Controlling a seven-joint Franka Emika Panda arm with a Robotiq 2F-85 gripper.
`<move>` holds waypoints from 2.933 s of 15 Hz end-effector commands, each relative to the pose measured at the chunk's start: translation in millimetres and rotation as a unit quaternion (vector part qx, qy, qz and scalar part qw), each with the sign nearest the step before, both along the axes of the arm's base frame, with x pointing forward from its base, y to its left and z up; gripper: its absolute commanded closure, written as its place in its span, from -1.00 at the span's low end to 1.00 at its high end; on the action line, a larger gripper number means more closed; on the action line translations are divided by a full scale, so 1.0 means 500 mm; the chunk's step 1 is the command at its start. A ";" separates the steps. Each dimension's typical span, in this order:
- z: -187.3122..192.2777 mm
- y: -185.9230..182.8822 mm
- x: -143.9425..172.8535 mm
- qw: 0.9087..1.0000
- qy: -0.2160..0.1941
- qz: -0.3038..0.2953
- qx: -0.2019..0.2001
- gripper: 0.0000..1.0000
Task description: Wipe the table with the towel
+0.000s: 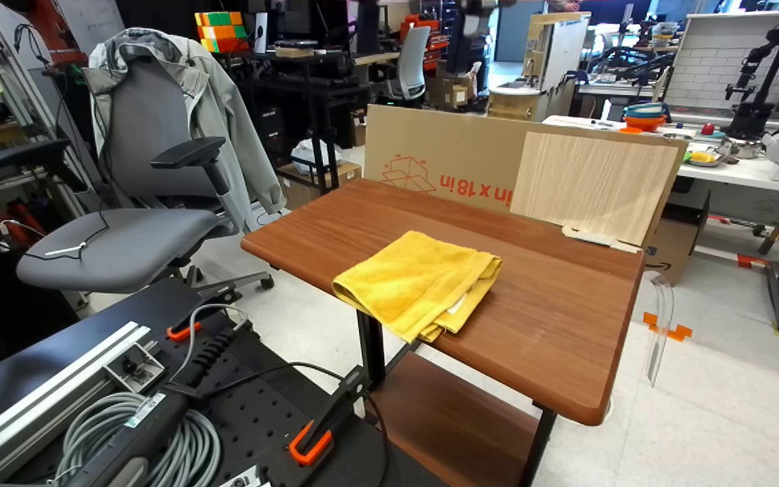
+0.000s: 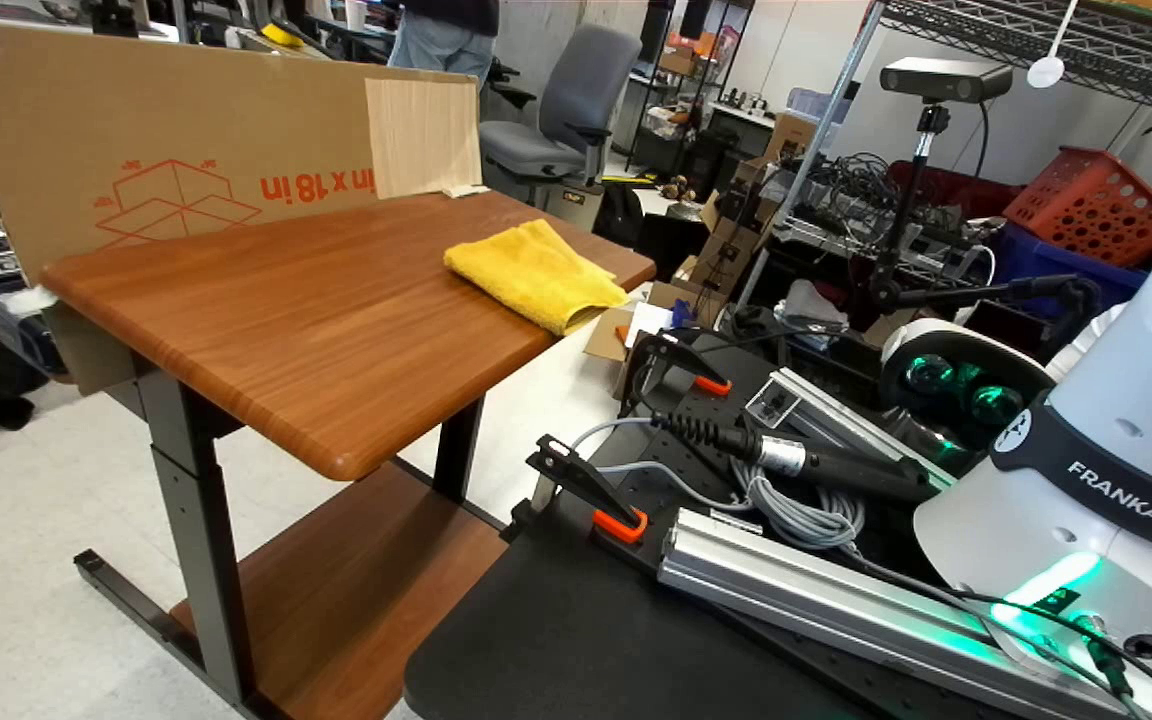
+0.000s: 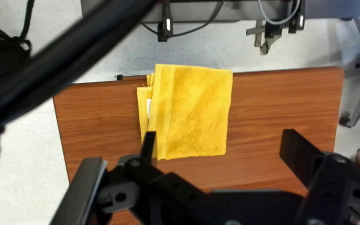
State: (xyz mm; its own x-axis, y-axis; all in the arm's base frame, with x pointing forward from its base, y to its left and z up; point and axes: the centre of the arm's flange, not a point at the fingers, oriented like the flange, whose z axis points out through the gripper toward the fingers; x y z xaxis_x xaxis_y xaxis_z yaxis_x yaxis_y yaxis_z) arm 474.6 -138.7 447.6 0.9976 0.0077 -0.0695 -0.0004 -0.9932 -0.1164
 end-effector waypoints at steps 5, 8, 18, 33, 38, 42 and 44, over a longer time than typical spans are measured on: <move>-0.316 -0.138 0.143 0.988 0.007 -0.155 0.000 -1.00; -0.397 -0.163 0.114 0.988 0.017 -0.153 -0.012 -1.00; -0.414 -0.042 0.068 0.996 0.019 -0.087 -0.023 -1.00; -0.682 -0.034 0.179 0.990 0.057 -0.130 -0.024 -1.00; -0.658 -0.011 0.240 0.990 0.015 -0.139 -0.032 -1.00; -0.659 0.084 0.299 0.989 0.026 -0.145 -0.026 -1.00; -0.666 0.146 0.310 0.990 0.024 -0.139 -0.027 -1.00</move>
